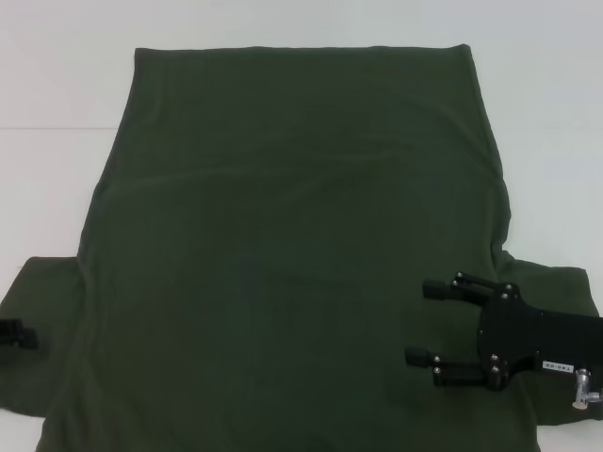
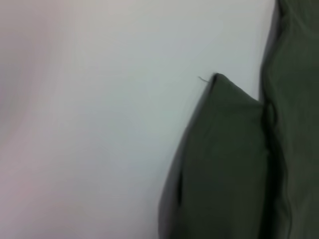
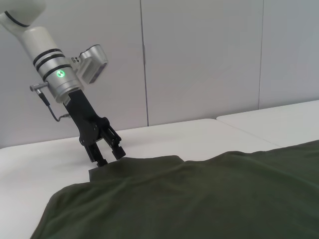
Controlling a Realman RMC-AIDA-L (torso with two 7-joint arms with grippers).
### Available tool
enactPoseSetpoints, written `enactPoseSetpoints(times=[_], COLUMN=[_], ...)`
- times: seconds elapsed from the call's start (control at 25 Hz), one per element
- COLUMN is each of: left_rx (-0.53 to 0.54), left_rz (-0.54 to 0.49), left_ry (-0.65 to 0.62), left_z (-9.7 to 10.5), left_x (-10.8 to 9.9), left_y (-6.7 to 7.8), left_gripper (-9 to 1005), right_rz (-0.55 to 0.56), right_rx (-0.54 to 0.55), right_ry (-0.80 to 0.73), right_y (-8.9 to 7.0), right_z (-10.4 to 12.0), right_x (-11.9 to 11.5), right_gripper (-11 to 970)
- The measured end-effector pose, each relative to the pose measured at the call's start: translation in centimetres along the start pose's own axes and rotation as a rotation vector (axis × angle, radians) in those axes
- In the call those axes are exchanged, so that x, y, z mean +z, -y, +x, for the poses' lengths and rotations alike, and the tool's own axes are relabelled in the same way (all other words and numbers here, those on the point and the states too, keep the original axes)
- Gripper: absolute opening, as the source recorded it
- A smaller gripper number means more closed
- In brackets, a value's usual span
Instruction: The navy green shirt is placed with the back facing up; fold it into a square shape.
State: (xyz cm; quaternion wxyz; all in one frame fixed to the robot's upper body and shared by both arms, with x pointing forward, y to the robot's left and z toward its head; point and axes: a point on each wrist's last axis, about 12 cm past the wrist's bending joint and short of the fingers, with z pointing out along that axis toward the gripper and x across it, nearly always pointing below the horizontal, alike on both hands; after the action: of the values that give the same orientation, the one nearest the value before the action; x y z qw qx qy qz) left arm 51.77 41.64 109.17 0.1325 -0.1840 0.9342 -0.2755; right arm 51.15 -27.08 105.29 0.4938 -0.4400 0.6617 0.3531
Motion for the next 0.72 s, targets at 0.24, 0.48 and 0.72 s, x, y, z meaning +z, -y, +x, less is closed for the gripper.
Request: enactPoseSetpoints(times=[0.24, 0.48, 0.72], left_rx=[0.020, 0.036, 0.061], left_rz=[0.021, 0.027, 0.021], left_ry=[-0.012, -0.014, 0.000], left_z=[-0.2, -0.3, -0.4], left_x=[0.6, 0.7, 0.8], left_y=[0.8, 1.2, 1.3], left_gripper=[938, 898, 850], right_rz=[0.000, -0.002, -0.005], right_rx=[0.001, 0.001, -0.001], right_ry=[0.000, 0.002, 0.003], right_y=[0.0, 0.0, 0.1], right_z=[0.0, 0.0, -0.1], right_x=[0.0, 0.0, 0.0], right_gripper=[916, 917, 916])
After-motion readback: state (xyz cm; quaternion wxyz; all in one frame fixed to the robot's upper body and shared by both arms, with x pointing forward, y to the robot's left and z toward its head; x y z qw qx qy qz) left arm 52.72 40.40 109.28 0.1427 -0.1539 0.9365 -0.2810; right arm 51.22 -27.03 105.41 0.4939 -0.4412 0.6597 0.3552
